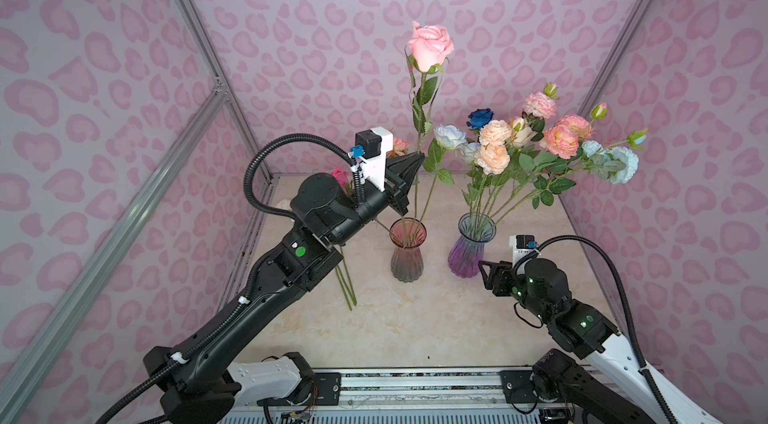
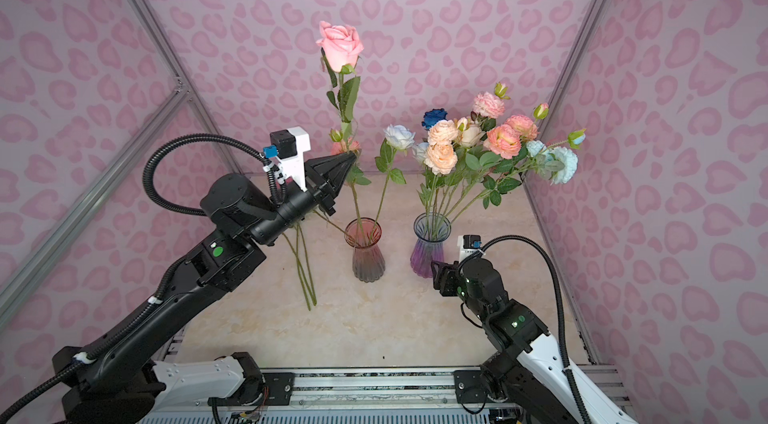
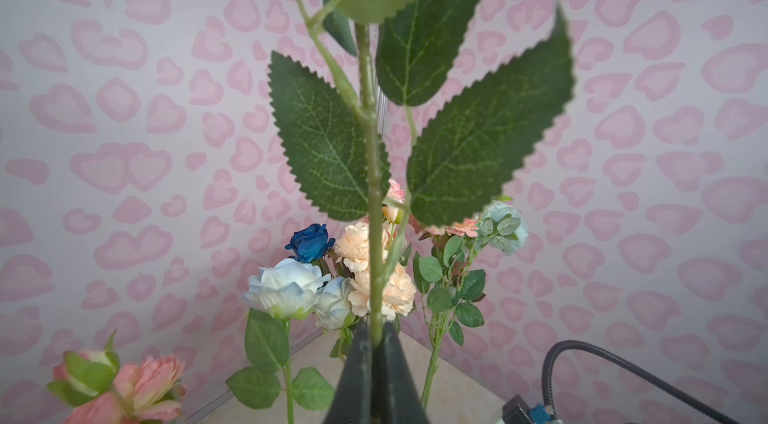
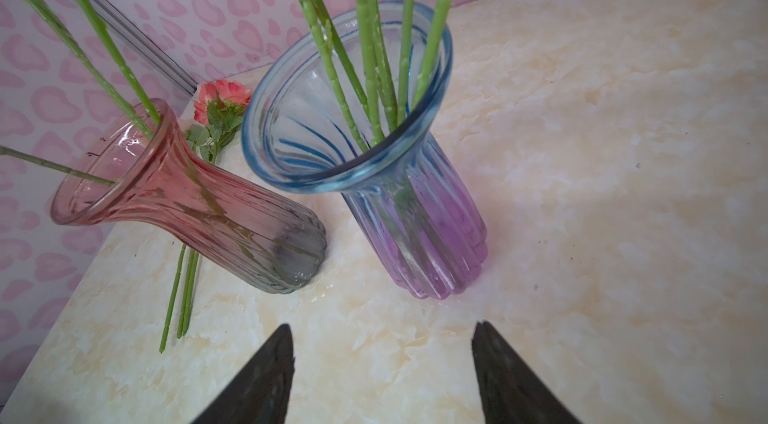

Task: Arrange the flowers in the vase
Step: 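Carry the light pink rose with the left gripper over the blue-purple vase, then lower the rose stem into the blue-purple vase and open the left gripper, then move the left gripper back down to the rose bunch on the table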

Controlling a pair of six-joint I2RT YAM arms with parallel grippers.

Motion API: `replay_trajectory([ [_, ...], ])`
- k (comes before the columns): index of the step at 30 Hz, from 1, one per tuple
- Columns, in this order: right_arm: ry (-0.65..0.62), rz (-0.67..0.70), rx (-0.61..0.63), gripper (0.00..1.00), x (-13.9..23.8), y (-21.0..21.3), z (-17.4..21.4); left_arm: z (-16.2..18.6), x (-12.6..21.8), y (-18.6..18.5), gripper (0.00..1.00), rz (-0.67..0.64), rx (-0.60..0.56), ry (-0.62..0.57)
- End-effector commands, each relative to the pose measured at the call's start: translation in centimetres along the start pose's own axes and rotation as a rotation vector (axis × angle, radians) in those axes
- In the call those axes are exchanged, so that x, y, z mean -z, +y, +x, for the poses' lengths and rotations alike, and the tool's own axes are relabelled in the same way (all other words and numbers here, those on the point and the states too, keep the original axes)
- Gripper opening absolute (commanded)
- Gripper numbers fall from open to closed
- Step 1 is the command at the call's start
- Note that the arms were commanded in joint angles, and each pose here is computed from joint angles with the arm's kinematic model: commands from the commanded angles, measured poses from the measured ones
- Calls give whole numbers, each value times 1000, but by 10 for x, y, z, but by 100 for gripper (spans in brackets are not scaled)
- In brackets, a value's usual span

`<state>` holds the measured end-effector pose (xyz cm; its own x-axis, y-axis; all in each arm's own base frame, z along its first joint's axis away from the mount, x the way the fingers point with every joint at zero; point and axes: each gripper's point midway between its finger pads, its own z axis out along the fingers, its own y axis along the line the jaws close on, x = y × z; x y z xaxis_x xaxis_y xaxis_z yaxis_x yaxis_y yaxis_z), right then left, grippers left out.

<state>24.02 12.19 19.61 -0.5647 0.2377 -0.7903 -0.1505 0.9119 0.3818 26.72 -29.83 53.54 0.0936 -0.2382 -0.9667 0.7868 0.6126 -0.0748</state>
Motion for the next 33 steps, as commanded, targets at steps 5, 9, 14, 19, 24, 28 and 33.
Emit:
replay_trajectory([
  [5, -47, -44, -24, 69, 4, 5, -6, 22, -38, 9, 3, -27, -99, -29],
  [9, -46, -65, -22, 69, 6, 9, -6, 65, -51, 26, 3, -93, -122, 54],
  [14, -37, -72, -24, 69, 5, 10, -4, 112, -49, 31, 3, -106, -62, 137],
  [19, -36, -76, -33, 69, 3, 10, -2, 160, -29, 35, 7, -135, 7, 218],
  [24, -30, -78, -40, 70, -2, 10, 0, 181, -18, 35, 18, -156, 23, 277],
  [28, -21, -94, -41, 69, -5, 15, 0, 180, -9, 37, 22, -175, 29, 281],
  [33, -12, -133, -24, 69, -6, 25, -1, 177, 7, 39, 24, -197, 37, 291],
])
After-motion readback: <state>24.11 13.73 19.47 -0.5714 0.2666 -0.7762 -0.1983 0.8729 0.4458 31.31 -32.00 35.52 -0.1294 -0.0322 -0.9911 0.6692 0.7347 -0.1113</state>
